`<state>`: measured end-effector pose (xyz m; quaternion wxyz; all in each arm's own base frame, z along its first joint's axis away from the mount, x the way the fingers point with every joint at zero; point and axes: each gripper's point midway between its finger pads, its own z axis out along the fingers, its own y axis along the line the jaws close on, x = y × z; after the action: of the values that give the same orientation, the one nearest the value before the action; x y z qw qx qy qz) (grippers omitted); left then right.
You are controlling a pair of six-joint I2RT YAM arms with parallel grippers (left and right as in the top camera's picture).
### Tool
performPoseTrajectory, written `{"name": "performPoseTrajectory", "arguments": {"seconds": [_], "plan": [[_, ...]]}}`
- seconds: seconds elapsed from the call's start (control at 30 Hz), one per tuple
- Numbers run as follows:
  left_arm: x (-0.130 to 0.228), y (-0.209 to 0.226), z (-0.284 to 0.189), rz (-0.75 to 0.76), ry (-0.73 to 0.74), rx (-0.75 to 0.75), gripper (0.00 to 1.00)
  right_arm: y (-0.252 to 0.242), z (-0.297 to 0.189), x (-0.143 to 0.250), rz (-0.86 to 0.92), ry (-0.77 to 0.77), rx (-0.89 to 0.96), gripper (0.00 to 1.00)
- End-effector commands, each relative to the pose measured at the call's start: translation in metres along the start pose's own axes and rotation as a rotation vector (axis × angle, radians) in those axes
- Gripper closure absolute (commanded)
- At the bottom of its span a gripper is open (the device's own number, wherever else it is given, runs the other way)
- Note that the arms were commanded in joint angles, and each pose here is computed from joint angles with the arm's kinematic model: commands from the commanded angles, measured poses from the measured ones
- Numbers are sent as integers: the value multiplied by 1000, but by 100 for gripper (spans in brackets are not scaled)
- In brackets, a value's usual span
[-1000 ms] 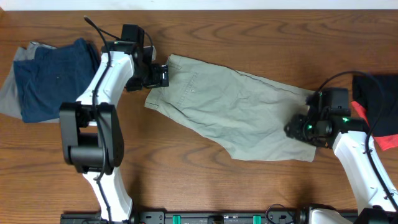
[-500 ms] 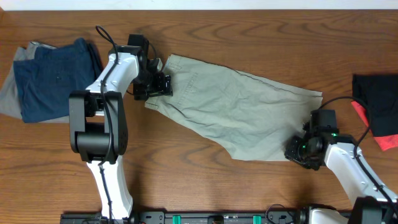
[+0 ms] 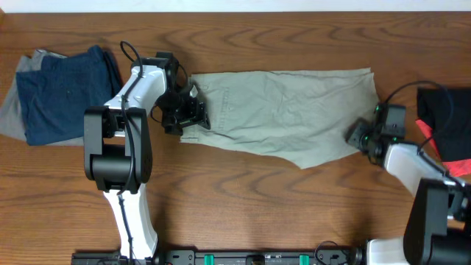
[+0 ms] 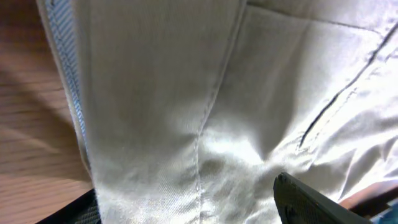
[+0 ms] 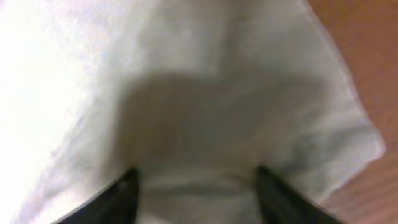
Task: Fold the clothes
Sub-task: 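Pull the pants taut between both grippers to straighten them, then lift the pants with both grippers and bring the ends together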
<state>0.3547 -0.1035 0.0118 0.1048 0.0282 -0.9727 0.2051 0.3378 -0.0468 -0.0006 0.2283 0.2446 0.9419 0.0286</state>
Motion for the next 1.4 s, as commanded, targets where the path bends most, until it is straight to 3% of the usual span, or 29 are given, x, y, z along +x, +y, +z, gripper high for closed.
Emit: {"name": "performPoseTrajectory", "arguments": {"seconds": [0.0, 0.1, 0.2, 0.27, 0.3, 0.33, 0.43, 0.5, 0.6, 0.63, 1.07, 1.23, 1.37], "plan": [[4, 0, 16, -14, 39, 31, 22, -7, 5, 11, -90, 91, 10, 31], [0, -3, 16, -5, 25, 50, 22, 1, -17, -5, -108, 111, 9, 29], [-4, -13, 15, 38, 10, 107, 39, 14, -43, -15, -123, 129, -27, 28], [-6, -14, 15, 50, 1, 109, 64, 30, -59, -19, -136, 135, -101, 28], [-6, -13, 15, 56, -1, 107, 87, 39, -66, -19, -151, 139, -147, 29], [-6, -12, 15, 55, -1, 102, 93, 49, -72, -18, -170, 142, -201, 29], [-5, -7, 11, 42, 1, 82, 94, 75, -86, -10, -190, 169, -338, 38], [-2, -2, 5, 29, 7, 53, 94, 92, -91, -1, -208, 198, -417, 52], [4, 0, -15, 25, 5, -4, 94, 115, -93, 18, -259, 251, -492, 84], [6, -1, -22, 30, -5, -16, 94, 120, -91, 24, -274, 266, -495, 88], [34, -60, -156, 129, -396, 19, 94, 197, -31, 133, -464, 513, -541, 91], [42, -80, -172, 181, -461, 35, 93, 248, -34, 178, -514, 592, -756, 90], [48, -98, -161, 191, -434, 47, 94, 273, -37, 204, -567, 587, -806, 90]]}}
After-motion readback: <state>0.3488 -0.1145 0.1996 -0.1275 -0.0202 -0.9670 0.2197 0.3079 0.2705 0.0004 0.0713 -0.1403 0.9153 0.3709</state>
